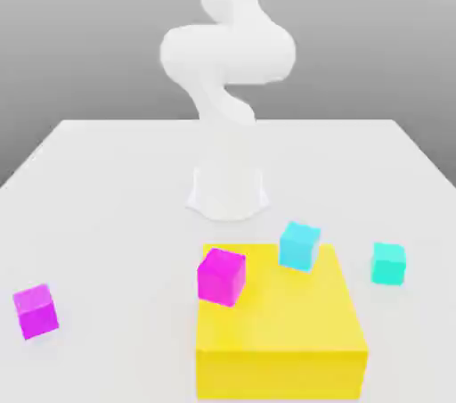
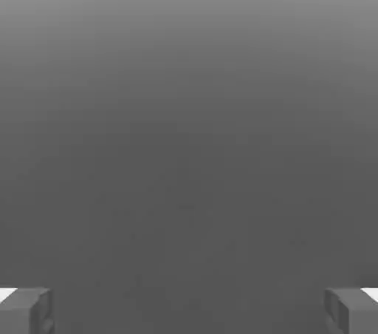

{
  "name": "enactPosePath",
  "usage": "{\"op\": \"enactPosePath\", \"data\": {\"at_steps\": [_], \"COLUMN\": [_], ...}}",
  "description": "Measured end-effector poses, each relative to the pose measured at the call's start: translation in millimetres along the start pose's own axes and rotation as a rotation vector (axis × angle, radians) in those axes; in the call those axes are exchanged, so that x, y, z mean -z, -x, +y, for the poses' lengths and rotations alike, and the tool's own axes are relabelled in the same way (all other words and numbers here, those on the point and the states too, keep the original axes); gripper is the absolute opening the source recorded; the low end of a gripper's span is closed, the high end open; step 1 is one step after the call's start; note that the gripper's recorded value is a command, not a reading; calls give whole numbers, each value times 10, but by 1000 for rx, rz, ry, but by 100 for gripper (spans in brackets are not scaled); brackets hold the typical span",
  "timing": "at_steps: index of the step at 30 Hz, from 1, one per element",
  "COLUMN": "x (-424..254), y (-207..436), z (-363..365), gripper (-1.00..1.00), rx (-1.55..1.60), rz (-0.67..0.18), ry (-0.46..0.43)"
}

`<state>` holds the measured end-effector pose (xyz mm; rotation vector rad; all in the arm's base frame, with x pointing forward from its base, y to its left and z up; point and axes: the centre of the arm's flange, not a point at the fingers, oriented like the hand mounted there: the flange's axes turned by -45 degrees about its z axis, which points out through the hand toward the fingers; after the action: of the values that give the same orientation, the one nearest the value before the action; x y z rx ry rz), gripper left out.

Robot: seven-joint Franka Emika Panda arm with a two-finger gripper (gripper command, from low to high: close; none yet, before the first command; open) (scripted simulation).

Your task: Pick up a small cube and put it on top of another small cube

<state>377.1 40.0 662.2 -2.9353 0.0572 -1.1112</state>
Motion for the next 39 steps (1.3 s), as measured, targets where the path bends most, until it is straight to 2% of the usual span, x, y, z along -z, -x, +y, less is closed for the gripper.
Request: {"op": "enactPosePath", "data": {"at_steps": [6,12,18,23,28,39], "x": [-1266,-2154,-2587,-2545,-2628,-2851], "y": [641,1683,2950,4056,4256,4447], "z": [-890,-1569,-2044,-2327,-2347,-2372], "gripper": [0,0,0,0,0,0], "rx": [-47,-88,-130,-146,-165,-160], "rz": [-184,-360,-539,-693,-728,-733], "ry": [29,51,68,71,92,100]}}
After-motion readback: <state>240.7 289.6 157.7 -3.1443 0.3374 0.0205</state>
